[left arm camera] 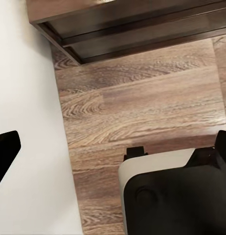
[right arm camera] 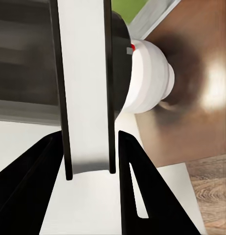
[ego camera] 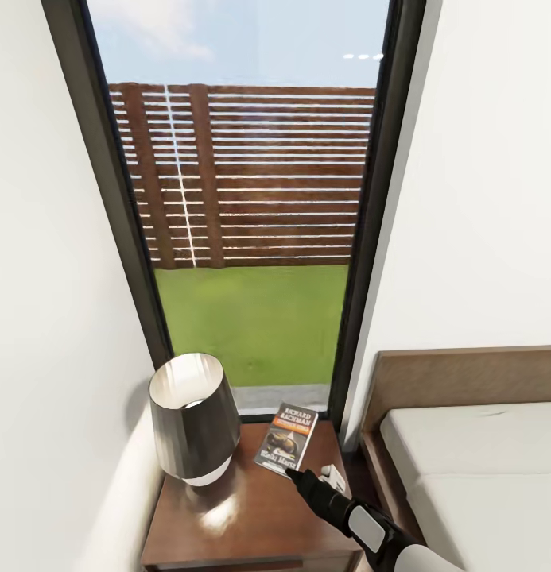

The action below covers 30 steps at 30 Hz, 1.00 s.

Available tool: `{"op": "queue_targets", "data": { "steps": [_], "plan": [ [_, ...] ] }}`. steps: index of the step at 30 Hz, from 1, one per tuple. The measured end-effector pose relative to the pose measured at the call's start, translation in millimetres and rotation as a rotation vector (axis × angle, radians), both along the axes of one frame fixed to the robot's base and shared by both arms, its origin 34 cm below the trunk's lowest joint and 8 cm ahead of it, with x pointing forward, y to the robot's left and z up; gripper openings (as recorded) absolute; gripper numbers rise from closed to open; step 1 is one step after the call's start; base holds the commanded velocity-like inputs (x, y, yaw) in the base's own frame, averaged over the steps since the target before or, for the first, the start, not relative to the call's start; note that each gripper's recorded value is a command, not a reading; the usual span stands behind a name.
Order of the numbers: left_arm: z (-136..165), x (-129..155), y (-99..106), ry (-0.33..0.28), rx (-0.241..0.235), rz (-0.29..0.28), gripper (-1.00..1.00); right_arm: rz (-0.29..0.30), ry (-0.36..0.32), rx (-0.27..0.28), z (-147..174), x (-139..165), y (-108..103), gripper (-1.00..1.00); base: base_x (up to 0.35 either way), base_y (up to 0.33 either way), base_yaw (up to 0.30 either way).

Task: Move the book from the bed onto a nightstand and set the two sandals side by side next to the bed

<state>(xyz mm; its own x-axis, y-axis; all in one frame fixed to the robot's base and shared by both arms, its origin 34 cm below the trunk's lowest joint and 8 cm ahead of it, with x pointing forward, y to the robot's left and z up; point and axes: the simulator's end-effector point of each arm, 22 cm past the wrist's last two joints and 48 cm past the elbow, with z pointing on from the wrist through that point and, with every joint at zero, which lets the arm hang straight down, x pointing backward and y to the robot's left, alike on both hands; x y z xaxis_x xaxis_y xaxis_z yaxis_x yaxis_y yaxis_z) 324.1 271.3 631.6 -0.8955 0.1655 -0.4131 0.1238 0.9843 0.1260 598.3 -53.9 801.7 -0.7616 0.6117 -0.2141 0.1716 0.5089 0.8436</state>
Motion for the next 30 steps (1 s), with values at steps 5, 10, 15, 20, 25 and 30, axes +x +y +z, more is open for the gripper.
{"op": "queue_targets", "data": {
  "steps": [5,10,15,20,25,30],
  "plan": [
    [-4,3,-1,-0.002,-0.001,0.000,1.00,-0.001,0.003,-0.004,-5,2,-1,-1.00,0.000,0.000,0.000],
    [-7,6,-1,-0.004,-0.001,-0.001,1.00,-0.001,0.005,-0.006,-9,3,-1,-1.00,0.000,0.000,0.000],
    [-10,14,-1,-0.012,-0.002,-0.001,1.00,-0.001,0.006,-0.007,-14,5,-1,-1.00,0.000,0.000,0.000],
    [-14,20,-1,-0.017,-0.001,-0.002,1.00,0.001,0.008,-0.010,-19,6,-1,-1.00,0.000,0.000,0.000],
    [-18,23,-1,-0.019,0.000,-0.004,1.00,0.002,0.009,-0.011,-24,7,-1,-1.00,0.000,0.000,0.000],
    [-23,25,-1,-0.020,0.000,-0.005,1.00,0.006,0.016,-0.007,-29,8,1,-1.00,0.000,0.000,0.000]
  ]
}}
